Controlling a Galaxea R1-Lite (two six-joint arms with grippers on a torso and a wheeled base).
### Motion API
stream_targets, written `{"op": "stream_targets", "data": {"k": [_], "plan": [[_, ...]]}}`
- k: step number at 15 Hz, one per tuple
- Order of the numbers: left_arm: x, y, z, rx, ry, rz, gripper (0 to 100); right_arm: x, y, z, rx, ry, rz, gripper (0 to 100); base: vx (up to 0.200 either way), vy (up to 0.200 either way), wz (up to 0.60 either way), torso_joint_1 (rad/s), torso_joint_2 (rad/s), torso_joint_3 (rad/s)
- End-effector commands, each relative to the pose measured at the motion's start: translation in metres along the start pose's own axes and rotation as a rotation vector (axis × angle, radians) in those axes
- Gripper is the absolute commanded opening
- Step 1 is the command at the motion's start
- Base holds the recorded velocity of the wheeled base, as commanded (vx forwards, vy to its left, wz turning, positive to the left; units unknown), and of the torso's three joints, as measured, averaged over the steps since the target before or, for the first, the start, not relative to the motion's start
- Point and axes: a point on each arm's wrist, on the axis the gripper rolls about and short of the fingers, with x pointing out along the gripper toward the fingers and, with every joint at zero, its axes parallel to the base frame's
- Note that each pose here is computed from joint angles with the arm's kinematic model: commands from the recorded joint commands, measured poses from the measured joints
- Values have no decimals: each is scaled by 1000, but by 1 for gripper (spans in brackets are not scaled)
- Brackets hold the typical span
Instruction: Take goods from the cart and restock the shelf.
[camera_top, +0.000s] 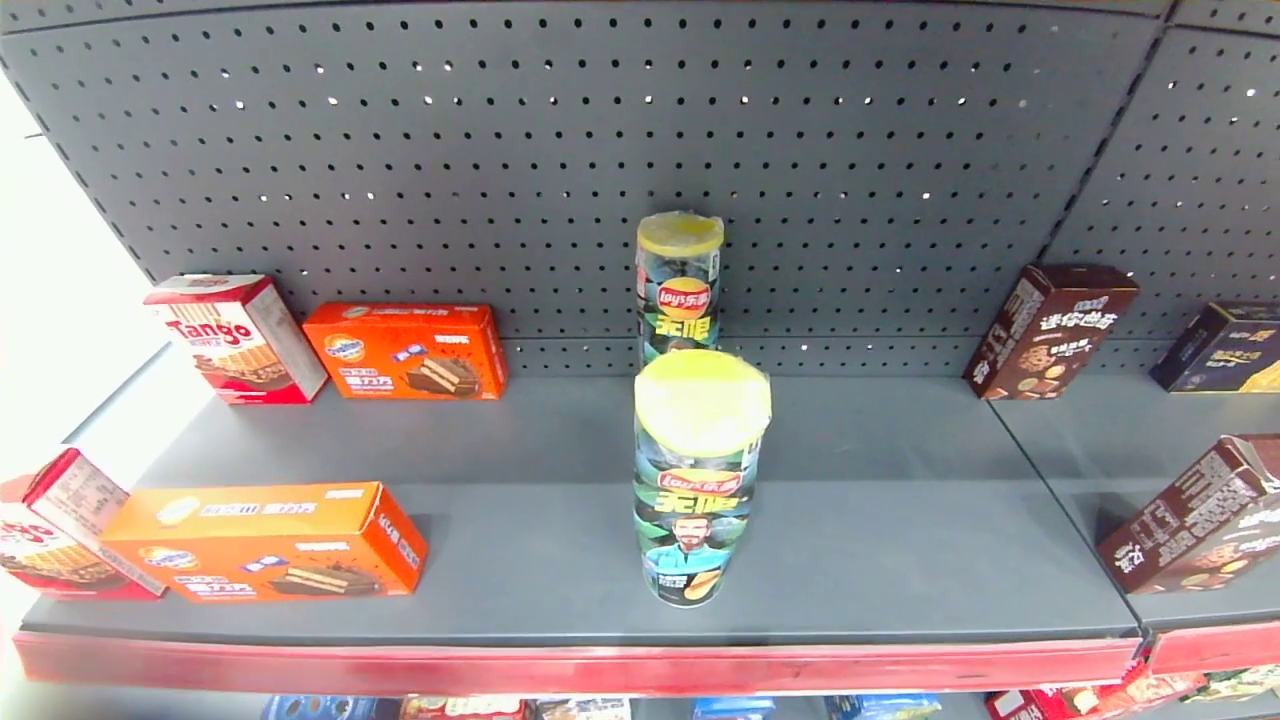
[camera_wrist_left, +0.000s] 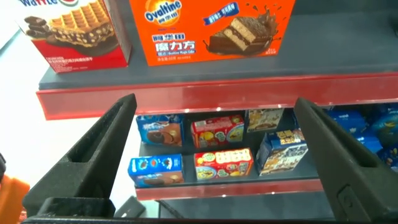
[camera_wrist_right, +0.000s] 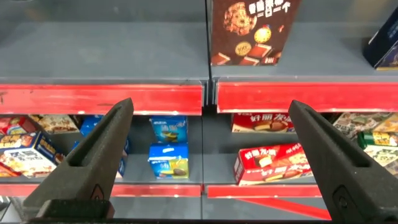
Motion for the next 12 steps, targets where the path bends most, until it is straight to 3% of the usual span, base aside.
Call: {"op": "stream_targets", "data": {"k": [1,12], "plan": [[0,0,0,-1,1,0,100,0,0,0,0,-2,0,100,0,0,0,0,0,0],[0,0,0,-1,0,2,100,0,0,0,-2,0,0,100,0,0,0,0,0,0]]}}
